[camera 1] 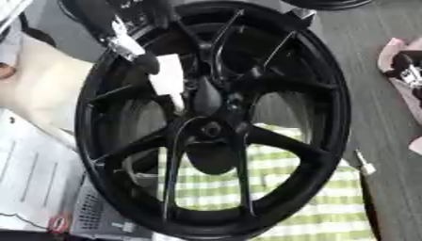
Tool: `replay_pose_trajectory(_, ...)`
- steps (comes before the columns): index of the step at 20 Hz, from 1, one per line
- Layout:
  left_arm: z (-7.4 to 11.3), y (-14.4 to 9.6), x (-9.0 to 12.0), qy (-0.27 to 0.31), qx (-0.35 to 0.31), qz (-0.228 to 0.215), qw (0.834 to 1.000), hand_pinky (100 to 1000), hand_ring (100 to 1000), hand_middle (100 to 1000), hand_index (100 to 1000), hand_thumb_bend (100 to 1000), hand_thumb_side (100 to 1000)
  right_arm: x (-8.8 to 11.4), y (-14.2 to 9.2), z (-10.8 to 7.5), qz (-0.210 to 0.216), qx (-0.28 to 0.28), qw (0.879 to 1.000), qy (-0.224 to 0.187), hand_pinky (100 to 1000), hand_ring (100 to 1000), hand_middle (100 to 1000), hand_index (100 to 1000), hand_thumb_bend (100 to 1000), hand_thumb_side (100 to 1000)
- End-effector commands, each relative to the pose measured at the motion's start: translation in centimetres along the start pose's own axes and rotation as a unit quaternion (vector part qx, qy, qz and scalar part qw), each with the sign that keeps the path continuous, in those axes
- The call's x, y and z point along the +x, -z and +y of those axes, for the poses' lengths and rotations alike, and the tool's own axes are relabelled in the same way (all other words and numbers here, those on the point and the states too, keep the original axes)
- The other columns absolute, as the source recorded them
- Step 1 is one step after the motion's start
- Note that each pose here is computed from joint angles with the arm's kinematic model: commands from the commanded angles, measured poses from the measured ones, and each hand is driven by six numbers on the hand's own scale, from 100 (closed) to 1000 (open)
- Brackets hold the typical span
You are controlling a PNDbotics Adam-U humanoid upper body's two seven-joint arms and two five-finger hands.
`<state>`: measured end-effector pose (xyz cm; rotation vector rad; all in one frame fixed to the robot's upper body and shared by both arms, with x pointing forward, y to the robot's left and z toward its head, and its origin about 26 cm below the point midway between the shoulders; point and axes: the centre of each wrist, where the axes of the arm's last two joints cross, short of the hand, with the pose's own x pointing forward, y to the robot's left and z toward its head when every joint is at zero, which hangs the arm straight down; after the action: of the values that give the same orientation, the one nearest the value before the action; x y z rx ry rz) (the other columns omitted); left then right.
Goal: Pull the pin out of the wheel hub.
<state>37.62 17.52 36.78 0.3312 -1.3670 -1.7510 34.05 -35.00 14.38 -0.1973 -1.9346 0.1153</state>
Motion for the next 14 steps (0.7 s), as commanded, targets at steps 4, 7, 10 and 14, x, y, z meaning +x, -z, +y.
replay_pose_trajectory(4,0.4,-1.0,0.6,0.031,0.017,0.041,0.999,831,839,756,853,754,410,1.0,0.5,-0.2,-0.016,0.007,1.0,-0.007,898,658,605,724,390,407)
replay_pose_trajectory(7,0.4,-0.8,0.6,0.039,0.013,0.044,0.998,839,848,770,855,749,399,1.0,0.4,-0.1,-0.016,0.007,1.0,-0.007,898,658,604,723,389,408)
replay_pose_trajectory(10,0.3,-0.4,0.7,0.049,0.009,0.047,0.998,837,842,764,849,749,387,1.0,0.4,0.0,-0.017,0.008,1.0,-0.005,897,658,604,724,371,415)
replay_pose_trajectory(14,0.3,0.1,1.1,0.066,0.012,0.052,0.996,813,792,683,806,737,374,1.0,0.4,0.0,-0.017,0.008,1.0,-0.005,897,658,604,724,366,417)
